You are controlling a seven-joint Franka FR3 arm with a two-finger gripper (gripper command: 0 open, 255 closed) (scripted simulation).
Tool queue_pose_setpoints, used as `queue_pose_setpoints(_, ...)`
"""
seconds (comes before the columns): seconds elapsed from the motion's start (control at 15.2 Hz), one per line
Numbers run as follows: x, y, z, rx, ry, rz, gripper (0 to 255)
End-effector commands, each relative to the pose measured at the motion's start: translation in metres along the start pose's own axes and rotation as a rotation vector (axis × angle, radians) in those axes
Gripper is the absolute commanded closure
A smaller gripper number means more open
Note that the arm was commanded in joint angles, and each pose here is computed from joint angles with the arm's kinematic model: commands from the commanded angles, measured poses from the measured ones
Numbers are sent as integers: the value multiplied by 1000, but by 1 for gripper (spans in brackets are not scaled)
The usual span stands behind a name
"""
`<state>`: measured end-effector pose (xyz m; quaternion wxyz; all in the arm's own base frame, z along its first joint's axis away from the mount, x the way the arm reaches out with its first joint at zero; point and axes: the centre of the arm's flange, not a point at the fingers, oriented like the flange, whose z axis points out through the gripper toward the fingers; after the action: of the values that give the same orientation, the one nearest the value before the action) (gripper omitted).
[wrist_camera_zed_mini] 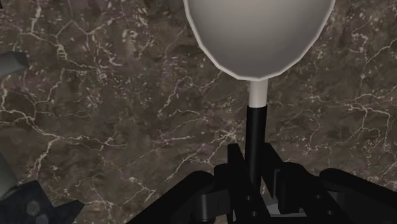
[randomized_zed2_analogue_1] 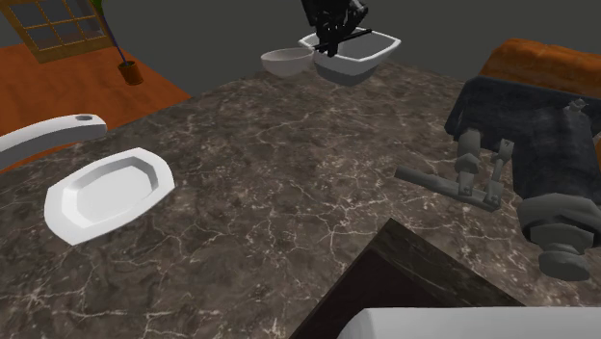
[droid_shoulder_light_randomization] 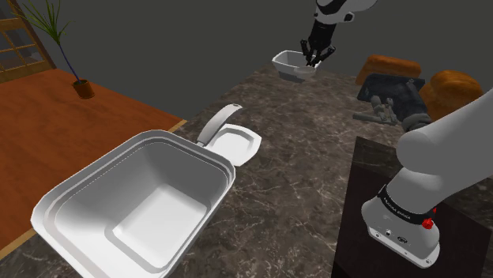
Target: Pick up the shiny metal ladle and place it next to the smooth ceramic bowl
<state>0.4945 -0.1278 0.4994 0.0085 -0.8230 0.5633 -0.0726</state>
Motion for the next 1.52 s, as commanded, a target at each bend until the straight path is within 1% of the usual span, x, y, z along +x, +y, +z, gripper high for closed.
queue_pose_setpoints(0.0, 3, -1, 9, 0, 0, 0, 255)
queue_pose_setpoints(1.45, -9, 10, 124, 0, 0, 0, 255)
